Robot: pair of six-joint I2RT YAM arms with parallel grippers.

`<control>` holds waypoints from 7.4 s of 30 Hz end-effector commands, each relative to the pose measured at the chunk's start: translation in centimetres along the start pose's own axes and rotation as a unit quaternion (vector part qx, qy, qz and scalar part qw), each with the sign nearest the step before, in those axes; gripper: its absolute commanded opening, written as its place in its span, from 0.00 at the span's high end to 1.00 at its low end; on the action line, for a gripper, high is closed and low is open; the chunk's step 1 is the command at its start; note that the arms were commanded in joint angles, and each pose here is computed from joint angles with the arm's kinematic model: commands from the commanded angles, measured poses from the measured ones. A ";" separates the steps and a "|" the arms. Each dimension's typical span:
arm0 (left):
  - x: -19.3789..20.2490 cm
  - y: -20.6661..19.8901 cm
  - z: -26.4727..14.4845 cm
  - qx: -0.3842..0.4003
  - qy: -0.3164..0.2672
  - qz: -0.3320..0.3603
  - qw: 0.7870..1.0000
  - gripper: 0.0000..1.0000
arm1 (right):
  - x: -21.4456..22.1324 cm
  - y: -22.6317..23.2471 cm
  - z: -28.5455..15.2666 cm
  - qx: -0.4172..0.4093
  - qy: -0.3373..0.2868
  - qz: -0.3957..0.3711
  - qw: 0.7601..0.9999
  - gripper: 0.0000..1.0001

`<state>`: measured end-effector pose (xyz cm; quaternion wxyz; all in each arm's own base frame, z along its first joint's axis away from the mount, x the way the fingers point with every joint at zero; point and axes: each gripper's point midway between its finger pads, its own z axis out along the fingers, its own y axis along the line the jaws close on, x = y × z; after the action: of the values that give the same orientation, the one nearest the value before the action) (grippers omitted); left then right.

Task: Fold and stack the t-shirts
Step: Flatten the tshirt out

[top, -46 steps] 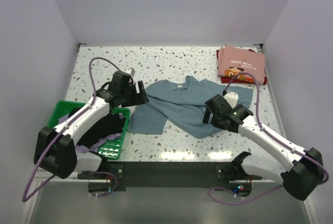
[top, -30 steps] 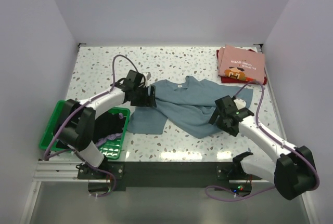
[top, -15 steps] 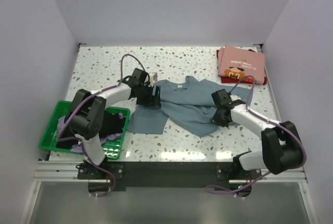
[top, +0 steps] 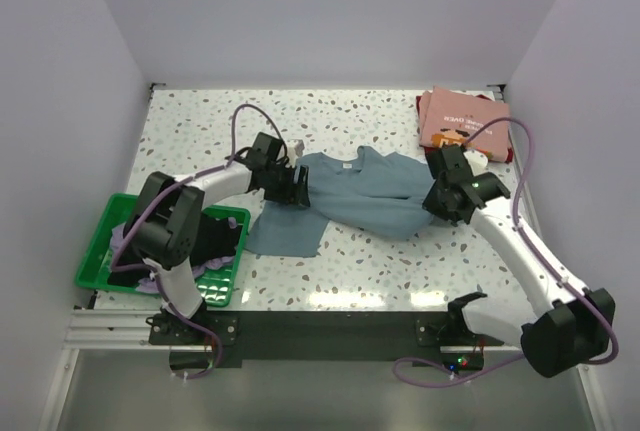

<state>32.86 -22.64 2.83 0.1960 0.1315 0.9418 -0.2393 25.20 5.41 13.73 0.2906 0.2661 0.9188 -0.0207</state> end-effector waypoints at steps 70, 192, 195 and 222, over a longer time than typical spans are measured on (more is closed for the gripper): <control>5.1 2.3 -5.3 -0.059 0.034 -0.017 0.998 0.42 | -1.5 -0.8 9.4 0.090 0.128 0.036 0.987 1.00; -7.2 10.1 -17.9 0.037 -0.190 -0.210 0.958 1.00 | -1.2 7.7 11.2 -0.024 0.068 -0.046 0.996 0.61; -7.4 10.1 -17.9 0.038 -0.190 -0.210 0.958 1.00 | -1.7 8.3 11.5 -0.036 0.055 -0.042 0.997 0.64; -8.4 11.4 -17.4 0.012 -0.200 -0.221 0.955 1.00 | -4.1 4.4 4.9 0.012 0.042 -0.108 0.993 1.00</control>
<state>37.17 -5.87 15.37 0.2937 -0.1348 0.8911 -0.3187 33.79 7.80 7.37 0.2134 0.1866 0.9585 -0.0296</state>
